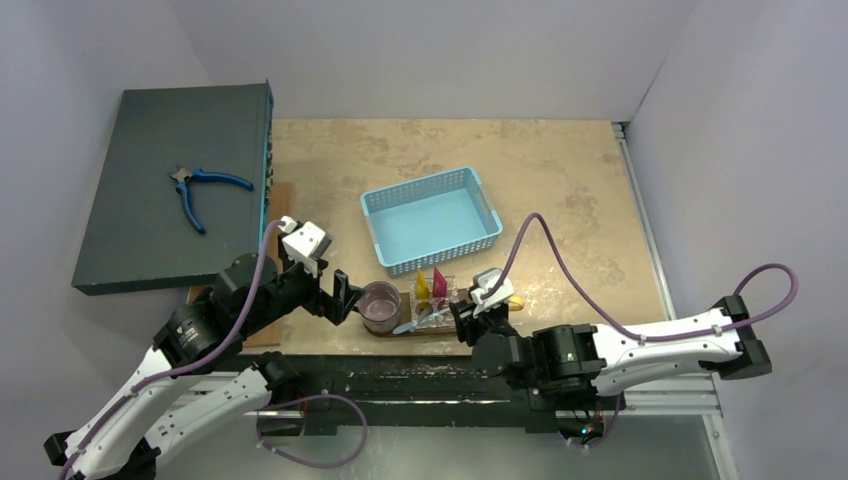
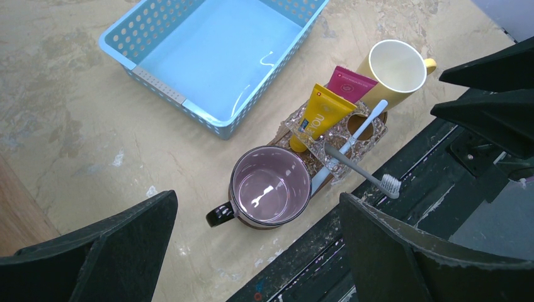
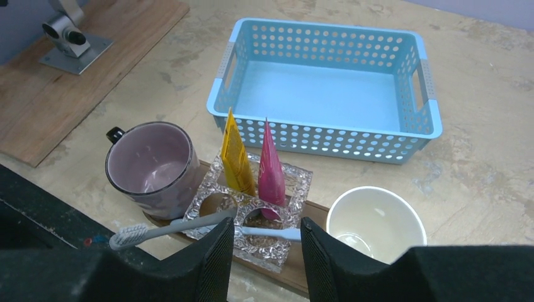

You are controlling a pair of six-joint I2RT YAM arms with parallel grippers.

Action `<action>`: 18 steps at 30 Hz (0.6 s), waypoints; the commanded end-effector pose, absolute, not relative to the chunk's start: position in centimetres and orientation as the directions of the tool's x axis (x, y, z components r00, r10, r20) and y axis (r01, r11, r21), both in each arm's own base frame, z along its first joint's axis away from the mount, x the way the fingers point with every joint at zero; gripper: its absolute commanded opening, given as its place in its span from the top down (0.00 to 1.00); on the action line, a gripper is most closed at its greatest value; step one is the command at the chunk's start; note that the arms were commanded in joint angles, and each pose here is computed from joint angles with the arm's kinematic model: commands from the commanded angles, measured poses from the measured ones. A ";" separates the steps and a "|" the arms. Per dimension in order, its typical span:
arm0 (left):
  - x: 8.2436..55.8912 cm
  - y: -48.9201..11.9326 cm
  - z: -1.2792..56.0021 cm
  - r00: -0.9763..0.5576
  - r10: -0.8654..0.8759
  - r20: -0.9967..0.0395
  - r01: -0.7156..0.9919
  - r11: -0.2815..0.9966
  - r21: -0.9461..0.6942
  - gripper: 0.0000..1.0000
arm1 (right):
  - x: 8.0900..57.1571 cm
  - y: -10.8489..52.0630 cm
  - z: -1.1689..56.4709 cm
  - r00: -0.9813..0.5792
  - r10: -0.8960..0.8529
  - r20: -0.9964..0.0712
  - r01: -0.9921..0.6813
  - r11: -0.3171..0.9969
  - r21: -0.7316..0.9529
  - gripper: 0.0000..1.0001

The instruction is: Prepare toiletry sets of a toothbrush and toothpaste on the tray

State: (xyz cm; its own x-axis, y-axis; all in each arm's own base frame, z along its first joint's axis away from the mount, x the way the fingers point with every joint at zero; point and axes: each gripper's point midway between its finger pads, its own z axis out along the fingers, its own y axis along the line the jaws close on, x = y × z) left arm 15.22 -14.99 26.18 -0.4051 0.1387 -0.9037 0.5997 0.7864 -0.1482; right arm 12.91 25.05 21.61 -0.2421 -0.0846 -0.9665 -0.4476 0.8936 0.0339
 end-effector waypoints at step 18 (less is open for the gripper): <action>16.9 -15.9 28.9 -0.397 0.103 -0.912 0.567 0.809 -0.156 0.00 | 22.5 23.5 30.8 -0.180 -0.064 -0.982 -0.392 0.920 0.012 0.44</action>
State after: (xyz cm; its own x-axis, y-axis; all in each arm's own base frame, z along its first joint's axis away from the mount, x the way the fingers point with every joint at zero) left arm 15.87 -15.62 25.78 -0.4340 0.1612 -0.8864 0.5914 0.7932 -0.1453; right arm 20.35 22.84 26.99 -0.2178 -0.0946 -0.9714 -0.3396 0.9404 -0.0154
